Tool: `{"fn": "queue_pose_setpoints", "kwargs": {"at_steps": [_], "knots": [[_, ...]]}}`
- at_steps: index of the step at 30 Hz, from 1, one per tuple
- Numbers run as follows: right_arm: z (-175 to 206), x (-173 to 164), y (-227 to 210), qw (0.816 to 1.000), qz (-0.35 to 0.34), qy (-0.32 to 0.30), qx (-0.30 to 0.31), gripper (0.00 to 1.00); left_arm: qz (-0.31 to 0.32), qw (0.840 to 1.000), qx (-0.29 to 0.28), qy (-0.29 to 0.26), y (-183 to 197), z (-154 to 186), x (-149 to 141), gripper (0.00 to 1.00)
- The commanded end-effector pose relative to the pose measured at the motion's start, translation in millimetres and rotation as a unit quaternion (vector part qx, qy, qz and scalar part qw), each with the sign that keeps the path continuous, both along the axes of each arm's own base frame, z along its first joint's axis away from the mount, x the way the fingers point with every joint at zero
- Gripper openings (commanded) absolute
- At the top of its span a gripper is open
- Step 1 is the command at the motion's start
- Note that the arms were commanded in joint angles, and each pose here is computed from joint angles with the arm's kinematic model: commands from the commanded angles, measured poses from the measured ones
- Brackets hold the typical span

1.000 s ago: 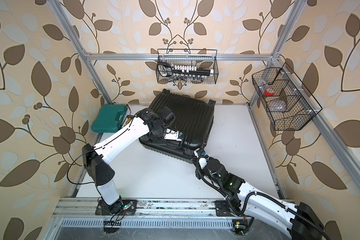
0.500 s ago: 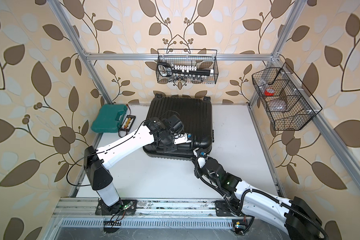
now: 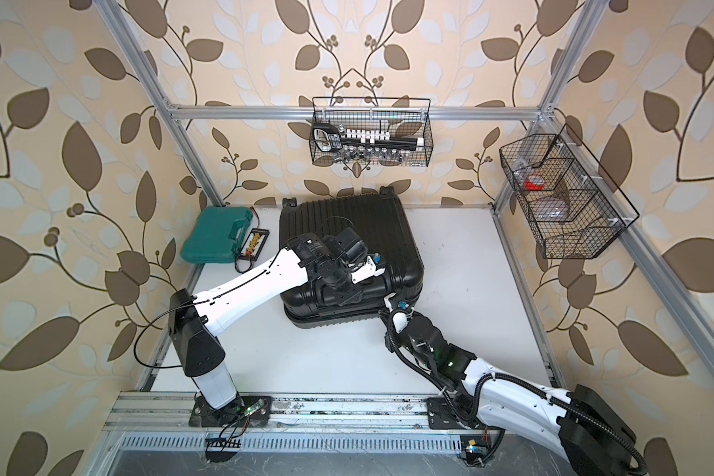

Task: Close the suitcase zippers
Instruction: Zip the zipper on the suitcase.

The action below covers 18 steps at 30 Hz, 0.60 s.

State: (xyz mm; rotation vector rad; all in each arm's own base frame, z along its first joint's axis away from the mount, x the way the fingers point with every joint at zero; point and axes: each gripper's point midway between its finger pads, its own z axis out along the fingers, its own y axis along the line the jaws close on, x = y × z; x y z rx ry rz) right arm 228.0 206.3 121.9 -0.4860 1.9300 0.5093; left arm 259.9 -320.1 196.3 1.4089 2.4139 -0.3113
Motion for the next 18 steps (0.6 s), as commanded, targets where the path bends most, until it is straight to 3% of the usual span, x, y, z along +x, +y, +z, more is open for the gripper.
{"fn": "queue_pose_setpoints", "kwargs": {"at_steps": [1, 6, 9, 12, 18], "knots": [[20, -22, 30, 0.994, 0.089, -0.008, 0.056, 0.0, 0.106, 0.982, -0.123, -0.095, -35, 54, 63, 0.24], [10, -11, 11, 0.999, 0.028, -0.002, 0.028, 0.0, 0.091, 0.987, -0.092, -0.099, -24, 52, 57, 0.29], [3, -6, -1, 1.0, -0.004, 0.002, 0.01, 0.0, 0.065, 0.989, -0.074, -0.107, -12, 49, 47, 0.42], [1, -7, -3, 1.0, -0.008, 0.002, 0.008, 0.0, 0.025, 0.993, -0.056, -0.104, -2, 38, 32, 0.49], [-1, -7, -2, 1.0, -0.004, 0.004, 0.006, 0.0, -0.025, 0.996, -0.021, -0.087, 13, 10, 13, 0.51]]}}
